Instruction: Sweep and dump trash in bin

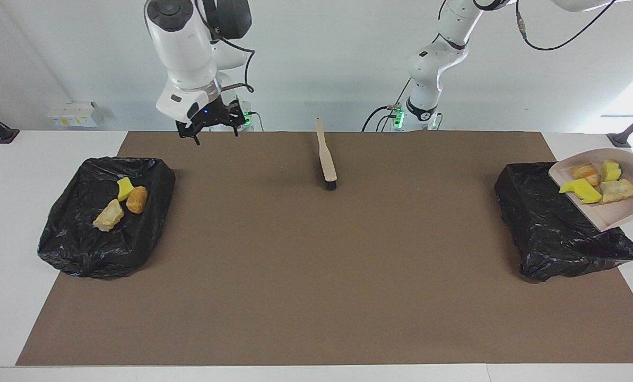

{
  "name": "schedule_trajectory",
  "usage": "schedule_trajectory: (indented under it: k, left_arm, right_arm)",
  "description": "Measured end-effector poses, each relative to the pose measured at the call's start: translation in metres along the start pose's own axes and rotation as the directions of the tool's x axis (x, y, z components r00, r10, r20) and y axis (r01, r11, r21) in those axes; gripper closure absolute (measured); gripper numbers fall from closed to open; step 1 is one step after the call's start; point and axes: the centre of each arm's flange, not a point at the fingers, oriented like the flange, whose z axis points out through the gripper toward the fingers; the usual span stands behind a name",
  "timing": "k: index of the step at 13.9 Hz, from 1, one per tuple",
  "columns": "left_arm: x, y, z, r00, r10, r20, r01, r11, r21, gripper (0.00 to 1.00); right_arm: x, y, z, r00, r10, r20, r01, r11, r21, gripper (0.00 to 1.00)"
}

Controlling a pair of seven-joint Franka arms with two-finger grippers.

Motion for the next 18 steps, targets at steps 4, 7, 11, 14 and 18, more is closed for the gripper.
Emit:
schedule_trajectory:
  k: [4,7,11,14,18]
  left_arm:
    - [0.003,-0.003,0.000,1.000,0.010,0.007,-0.010,1.000,0.018,0.69]
    - [0.013,-0.005,0.013,0.992,0.084,0.095,-0.088,0.995,0.049,0.69]
    - [0.032,-0.013,0.013,0.968,0.176,0.177,-0.185,0.982,0.036,0.69]
    - [0.066,-0.035,-0.016,0.914,0.281,0.292,-0.306,0.951,0.046,0.69]
    - [0.090,-0.051,-0.037,0.870,0.308,0.385,-0.367,0.926,0.090,0.69]
  right_arm:
    - [-0.004,0.061,-0.010,0.993,0.110,-0.042,-0.111,0.994,-0.003,0.00]
    - [-0.008,0.106,-0.014,0.967,0.234,-0.097,-0.234,0.972,0.009,0.00]
    - [-0.011,0.111,-0.024,0.940,0.317,-0.128,-0.317,0.948,0.024,0.00]
    - [-0.019,0.105,-0.034,0.937,0.322,-0.137,-0.322,0.946,0.025,0.00]
    - [-0.017,0.093,-0.036,0.943,0.302,-0.140,-0.301,0.953,0.023,0.00]
